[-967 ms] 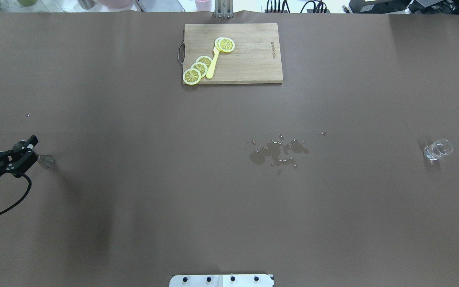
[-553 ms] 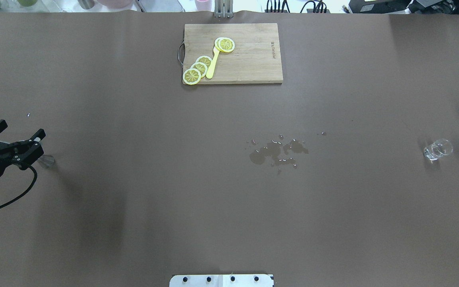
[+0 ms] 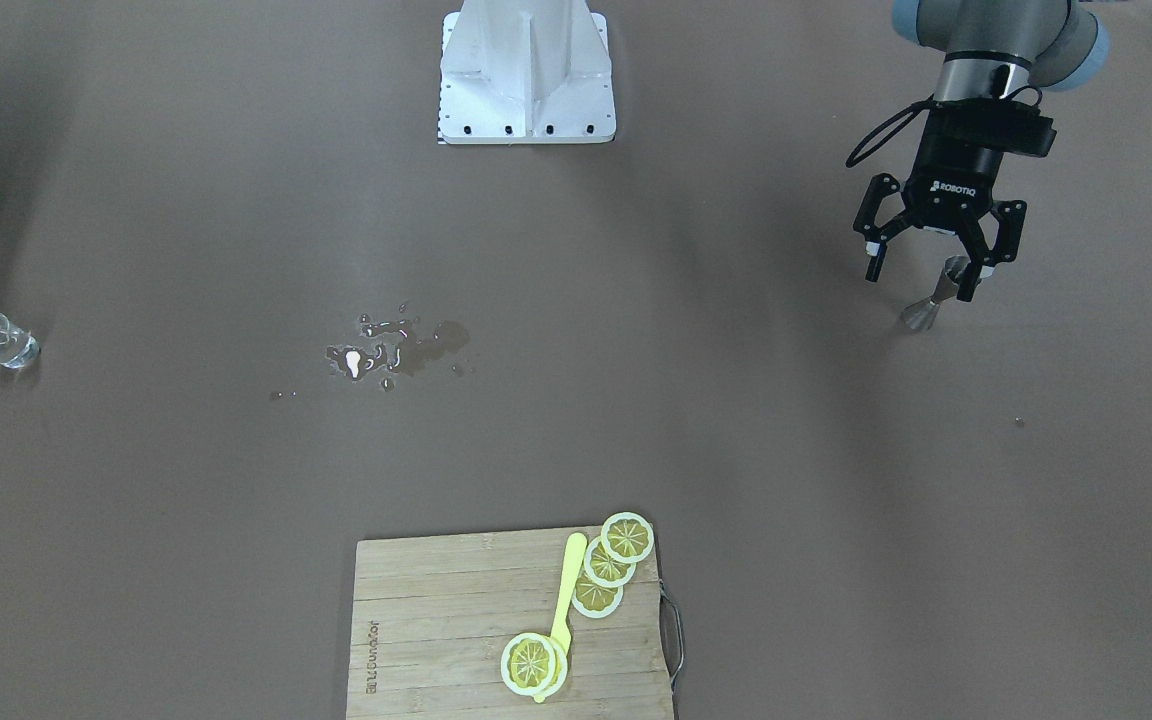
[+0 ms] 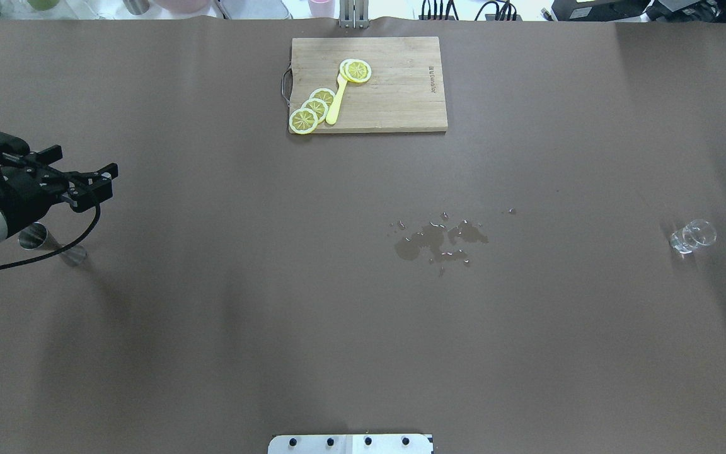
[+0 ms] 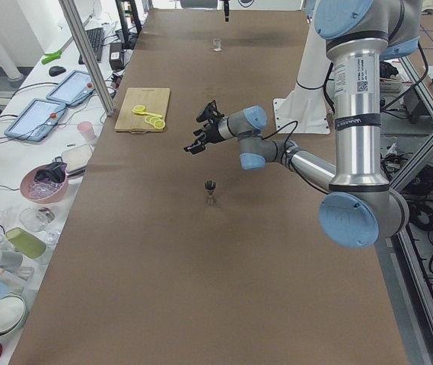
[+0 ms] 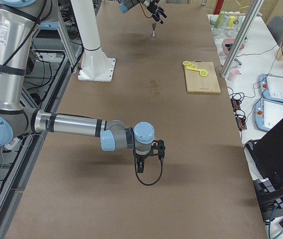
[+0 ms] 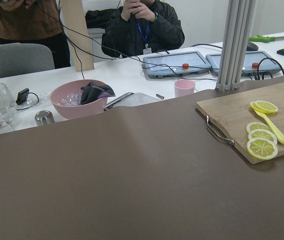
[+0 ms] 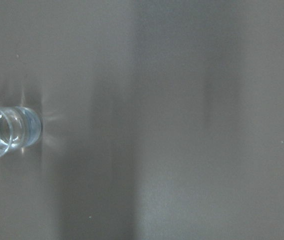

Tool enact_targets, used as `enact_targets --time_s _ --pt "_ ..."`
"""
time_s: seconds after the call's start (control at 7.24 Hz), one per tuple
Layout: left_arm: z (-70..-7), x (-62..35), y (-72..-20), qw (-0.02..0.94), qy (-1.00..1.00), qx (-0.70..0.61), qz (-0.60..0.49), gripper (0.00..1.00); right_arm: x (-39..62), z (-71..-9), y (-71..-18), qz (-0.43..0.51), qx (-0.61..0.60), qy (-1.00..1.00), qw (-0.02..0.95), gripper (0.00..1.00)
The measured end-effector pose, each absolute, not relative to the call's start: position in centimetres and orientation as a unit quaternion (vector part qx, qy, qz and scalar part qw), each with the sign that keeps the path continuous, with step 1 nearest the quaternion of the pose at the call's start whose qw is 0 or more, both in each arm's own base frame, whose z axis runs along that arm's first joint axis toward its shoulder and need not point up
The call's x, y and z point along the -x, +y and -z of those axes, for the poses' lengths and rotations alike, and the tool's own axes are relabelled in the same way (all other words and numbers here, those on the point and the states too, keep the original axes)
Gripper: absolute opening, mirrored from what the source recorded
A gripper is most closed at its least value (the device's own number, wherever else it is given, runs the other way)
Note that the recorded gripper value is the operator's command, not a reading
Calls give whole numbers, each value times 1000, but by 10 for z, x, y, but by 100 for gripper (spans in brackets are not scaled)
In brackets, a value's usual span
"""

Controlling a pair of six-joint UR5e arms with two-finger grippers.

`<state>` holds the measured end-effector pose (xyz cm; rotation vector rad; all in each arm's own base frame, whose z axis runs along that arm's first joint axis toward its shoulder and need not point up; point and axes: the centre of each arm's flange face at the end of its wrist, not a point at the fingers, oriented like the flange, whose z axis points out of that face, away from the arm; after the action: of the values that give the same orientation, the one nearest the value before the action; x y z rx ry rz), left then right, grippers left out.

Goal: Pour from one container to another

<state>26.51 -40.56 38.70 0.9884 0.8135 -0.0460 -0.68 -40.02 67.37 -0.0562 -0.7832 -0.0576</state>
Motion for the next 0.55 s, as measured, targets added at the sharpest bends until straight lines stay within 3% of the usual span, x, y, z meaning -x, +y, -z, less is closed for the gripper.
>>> enact_targets --time_s 0.55 --pt "-341 -233 -478 836 368 -397 -92 98 -12 -632 -425 7 65 -349 935 100"
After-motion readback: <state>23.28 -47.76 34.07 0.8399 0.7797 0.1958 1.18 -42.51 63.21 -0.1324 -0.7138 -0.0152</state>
